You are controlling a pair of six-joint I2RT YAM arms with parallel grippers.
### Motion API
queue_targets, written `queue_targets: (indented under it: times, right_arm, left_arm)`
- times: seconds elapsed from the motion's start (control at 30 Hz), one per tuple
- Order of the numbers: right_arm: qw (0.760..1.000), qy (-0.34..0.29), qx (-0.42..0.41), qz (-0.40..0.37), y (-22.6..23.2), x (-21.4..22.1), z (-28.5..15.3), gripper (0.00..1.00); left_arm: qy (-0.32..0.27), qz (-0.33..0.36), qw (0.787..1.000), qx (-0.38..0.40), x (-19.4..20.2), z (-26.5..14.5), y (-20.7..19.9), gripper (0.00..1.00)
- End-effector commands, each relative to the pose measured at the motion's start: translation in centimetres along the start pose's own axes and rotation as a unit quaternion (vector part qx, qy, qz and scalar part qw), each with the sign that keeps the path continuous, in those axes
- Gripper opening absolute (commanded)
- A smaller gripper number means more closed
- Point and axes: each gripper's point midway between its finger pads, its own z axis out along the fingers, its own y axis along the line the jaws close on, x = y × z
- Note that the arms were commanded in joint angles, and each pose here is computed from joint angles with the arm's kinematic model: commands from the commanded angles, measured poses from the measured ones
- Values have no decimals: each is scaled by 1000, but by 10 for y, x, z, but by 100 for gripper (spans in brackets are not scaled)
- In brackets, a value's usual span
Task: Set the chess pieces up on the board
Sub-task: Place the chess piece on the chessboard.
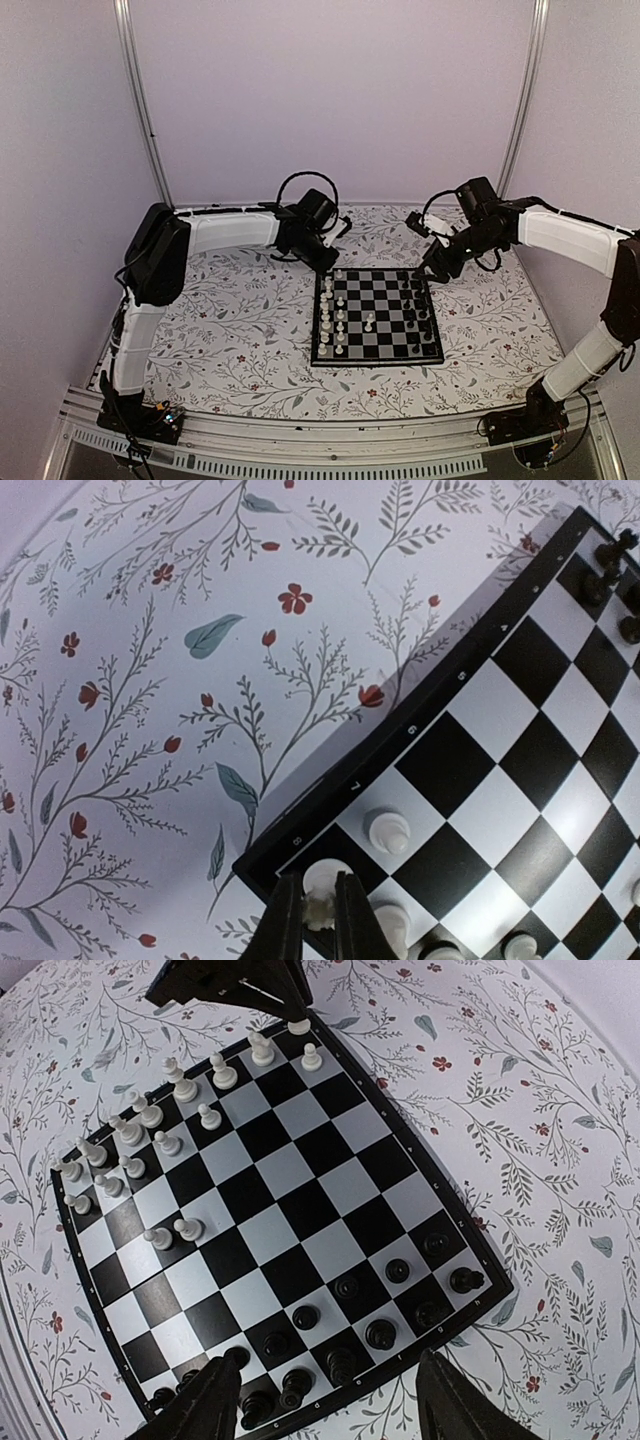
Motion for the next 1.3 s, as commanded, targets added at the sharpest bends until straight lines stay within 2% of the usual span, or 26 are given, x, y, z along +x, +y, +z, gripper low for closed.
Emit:
queue_targets:
  times: [0.0, 0.57, 0.93, 1.13, 1.27]
  right_arm:
    - [1000, 1, -12, 1, 2, -2, 2, 64]
    - [1000, 7, -18, 3, 4, 2, 4, 66]
    - [1000, 6, -18, 2, 4, 0, 2, 67]
    - [1000, 12, 4, -4, -4, -4, -3, 67]
    - [999, 12, 47, -12, -20, -13, -13, 68]
  left_arm:
    - [12, 1, 1000, 0, 2, 5, 2, 5]
    - [38, -1, 999, 4, 15, 18, -1, 12]
    - [37, -3, 999, -7, 10, 11, 4, 27]
    - [3, -16, 1000, -24, -14, -17, 10, 32]
    - [-47, -7, 998, -29, -46, -62, 6, 33]
